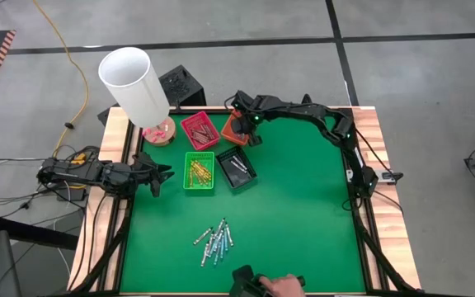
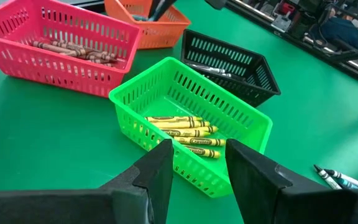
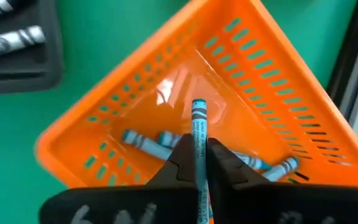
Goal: Sort crayons
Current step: Put the blue crayon into the orange bin, then put the black crayon into the black bin
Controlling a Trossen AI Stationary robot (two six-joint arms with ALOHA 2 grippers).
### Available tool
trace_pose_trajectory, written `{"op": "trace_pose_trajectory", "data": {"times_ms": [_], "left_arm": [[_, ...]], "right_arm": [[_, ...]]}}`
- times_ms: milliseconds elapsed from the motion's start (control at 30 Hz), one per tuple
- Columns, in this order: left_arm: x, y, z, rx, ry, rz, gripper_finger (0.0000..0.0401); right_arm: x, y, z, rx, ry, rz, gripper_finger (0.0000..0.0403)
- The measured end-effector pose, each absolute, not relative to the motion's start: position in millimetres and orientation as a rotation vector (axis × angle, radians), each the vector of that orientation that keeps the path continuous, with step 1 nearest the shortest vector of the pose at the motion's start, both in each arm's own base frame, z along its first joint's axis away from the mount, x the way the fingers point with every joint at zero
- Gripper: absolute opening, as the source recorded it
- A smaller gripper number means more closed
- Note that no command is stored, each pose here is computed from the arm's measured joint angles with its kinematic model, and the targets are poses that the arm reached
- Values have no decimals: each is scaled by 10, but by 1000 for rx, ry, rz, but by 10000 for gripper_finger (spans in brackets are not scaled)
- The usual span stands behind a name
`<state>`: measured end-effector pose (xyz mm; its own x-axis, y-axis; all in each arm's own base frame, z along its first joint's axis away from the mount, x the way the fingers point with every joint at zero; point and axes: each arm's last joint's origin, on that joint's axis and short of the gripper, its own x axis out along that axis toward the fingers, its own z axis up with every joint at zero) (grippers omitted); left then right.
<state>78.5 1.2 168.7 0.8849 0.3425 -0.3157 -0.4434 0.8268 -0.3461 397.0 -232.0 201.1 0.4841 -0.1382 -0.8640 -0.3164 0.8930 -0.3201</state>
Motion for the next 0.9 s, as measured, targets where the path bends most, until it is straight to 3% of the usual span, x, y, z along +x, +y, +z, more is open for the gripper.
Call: {"op": "trace_pose_trajectory", "data": {"times_ms": [367,900], "left_arm": [[785,12,1688,-425,246,422,137],[785,12,1687,-425,246,422,137]], "right_arm": [[4010,-2332,2102,-501,1088,31,81],[4063,-2209,2902,-332,1062,-60,88]]}}
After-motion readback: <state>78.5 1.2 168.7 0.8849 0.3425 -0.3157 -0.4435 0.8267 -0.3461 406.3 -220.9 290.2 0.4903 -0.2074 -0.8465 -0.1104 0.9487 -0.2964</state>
